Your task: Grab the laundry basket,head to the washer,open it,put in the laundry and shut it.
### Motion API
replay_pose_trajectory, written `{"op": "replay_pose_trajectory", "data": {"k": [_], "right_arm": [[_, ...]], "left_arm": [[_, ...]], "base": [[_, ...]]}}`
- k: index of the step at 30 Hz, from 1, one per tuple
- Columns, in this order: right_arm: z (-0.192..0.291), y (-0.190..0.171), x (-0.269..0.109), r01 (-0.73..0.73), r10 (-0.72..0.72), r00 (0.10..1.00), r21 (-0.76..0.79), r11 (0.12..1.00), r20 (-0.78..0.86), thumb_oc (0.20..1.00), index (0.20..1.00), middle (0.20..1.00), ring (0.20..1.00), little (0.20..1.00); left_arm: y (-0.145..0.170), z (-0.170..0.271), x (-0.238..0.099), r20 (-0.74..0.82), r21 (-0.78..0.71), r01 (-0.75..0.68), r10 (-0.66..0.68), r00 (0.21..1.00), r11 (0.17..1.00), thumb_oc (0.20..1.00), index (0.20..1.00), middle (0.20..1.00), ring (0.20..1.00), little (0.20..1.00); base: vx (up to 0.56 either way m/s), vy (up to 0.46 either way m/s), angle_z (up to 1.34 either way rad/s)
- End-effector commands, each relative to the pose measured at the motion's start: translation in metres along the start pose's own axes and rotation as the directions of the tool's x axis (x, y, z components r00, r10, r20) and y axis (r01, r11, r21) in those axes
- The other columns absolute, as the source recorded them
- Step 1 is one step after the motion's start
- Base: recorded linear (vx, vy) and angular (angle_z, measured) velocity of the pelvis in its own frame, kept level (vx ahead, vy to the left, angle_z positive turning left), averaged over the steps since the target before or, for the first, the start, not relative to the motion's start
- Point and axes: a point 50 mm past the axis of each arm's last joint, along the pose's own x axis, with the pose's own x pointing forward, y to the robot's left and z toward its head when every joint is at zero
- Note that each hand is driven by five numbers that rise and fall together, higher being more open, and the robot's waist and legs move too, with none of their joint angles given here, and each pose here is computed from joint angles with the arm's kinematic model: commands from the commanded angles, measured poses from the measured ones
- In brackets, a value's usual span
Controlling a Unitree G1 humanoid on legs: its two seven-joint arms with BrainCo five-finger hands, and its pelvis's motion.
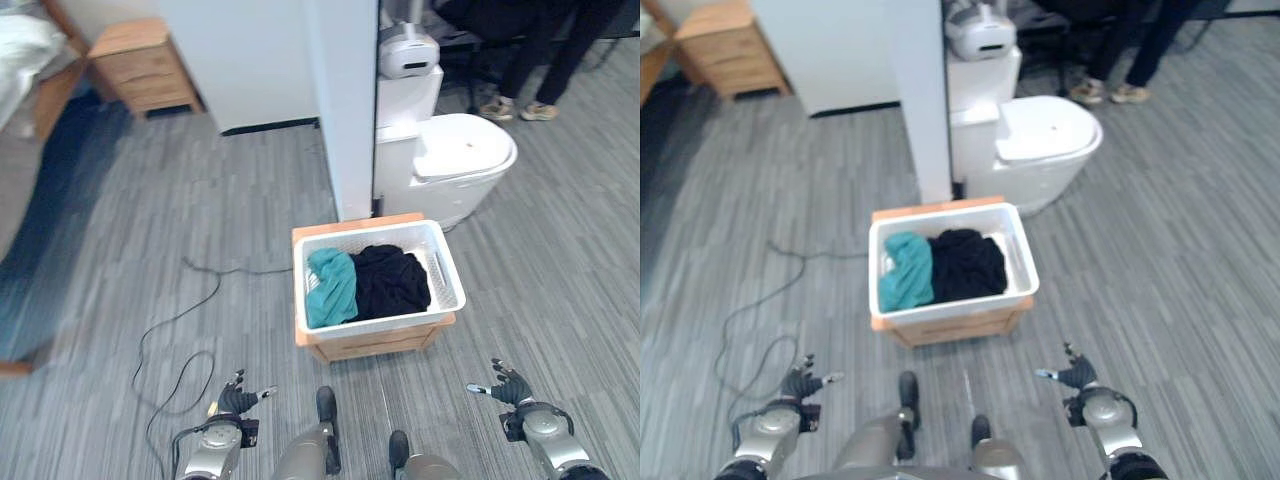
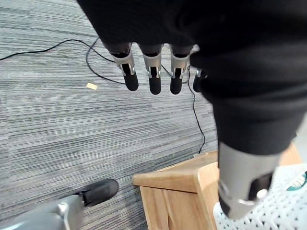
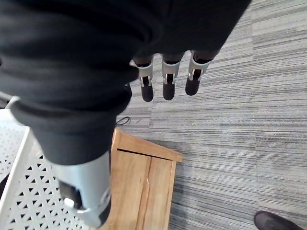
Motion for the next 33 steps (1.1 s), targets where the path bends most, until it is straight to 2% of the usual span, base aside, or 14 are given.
{"op": "replay_pose_trajectory", "data": {"k": [1, 9, 17, 20, 24, 30, 33], "right_arm": [[0.011, -0.008, 0.003, 0.026, -0.025, 0.998, -0.037, 0.999, 0.051, 1.0, 1.0, 1.0, 1.0, 1.0], [0.023, 0.005, 0.007, -0.017, 0.022, 0.996, -0.06, 0.998, 0.086, 1.0, 1.0, 1.0, 1.0, 1.0], [0.05, -0.017, 0.009, 0.066, -0.045, 0.982, -0.107, 0.992, 0.185, 1.0, 1.0, 1.0, 1.0, 1.0], [0.078, -0.035, 0.008, 0.128, -0.082, 0.956, -0.148, 0.981, 0.283, 1.0, 1.0, 1.0, 1.0, 1.0], [0.1, -0.039, 0.011, 0.147, -0.086, 0.939, -0.162, 0.976, 0.333, 1.0, 1.0, 1.0, 1.0, 1.0], [0.134, -0.03, 0.02, 0.139, -0.065, 0.92, -0.167, 0.976, 0.385, 1.0, 1.0, 1.0, 1.0, 1.0], [0.168, -0.013, 0.029, 0.119, -0.044, 0.909, -0.158, 0.98, 0.415, 1.0, 1.0, 1.0, 1.0, 1.0]], "left_arm": [[0.013, 0.0, -0.001, 0.013, 0.029, -0.032, 0.032, 0.999, 0.999, 1.0, 1.0, 1.0, 1.0, 1.0], [0.038, -0.003, -0.003, -0.002, 0.033, -0.116, 0.116, 0.993, 0.993, 1.0, 1.0, 1.0, 1.0, 1.0], [0.047, 0.011, -0.004, 0.07, 0.034, -0.148, 0.145, 0.987, 0.988, 1.0, 1.0, 1.0, 1.0, 1.0], [0.036, 0.034, 0.0, 0.152, 0.047, -0.114, 0.106, 0.983, 0.992, 1.0, 1.0, 1.0, 1.0, 1.0], [0.025, 0.065, 0.005, 0.244, 0.058, -0.096, 0.08, 0.967, 0.994, 1.0, 1.0, 1.0, 1.0, 1.0], [0.016, 0.111, 0.011, 0.358, 0.085, -0.1, 0.063, 0.932, 0.991, 1.0, 1.0, 1.0, 1.0, 1.0], [-0.001, 0.159, 0.017, 0.445, 0.137, -0.116, 0.044, 0.894, 0.984, 1.0, 1.0, 1.0, 1.0, 1.0]], "base": [[0.18, 0.088, -1.29], [0.01, -0.026, -0.35], [0.0, -0.255, 0.06], [-0.01, -0.265, 0.17], [0.01, -0.098, 0.3], [0.0, -0.021, 0.06], [-0.16, -0.023, 0.07]]}}
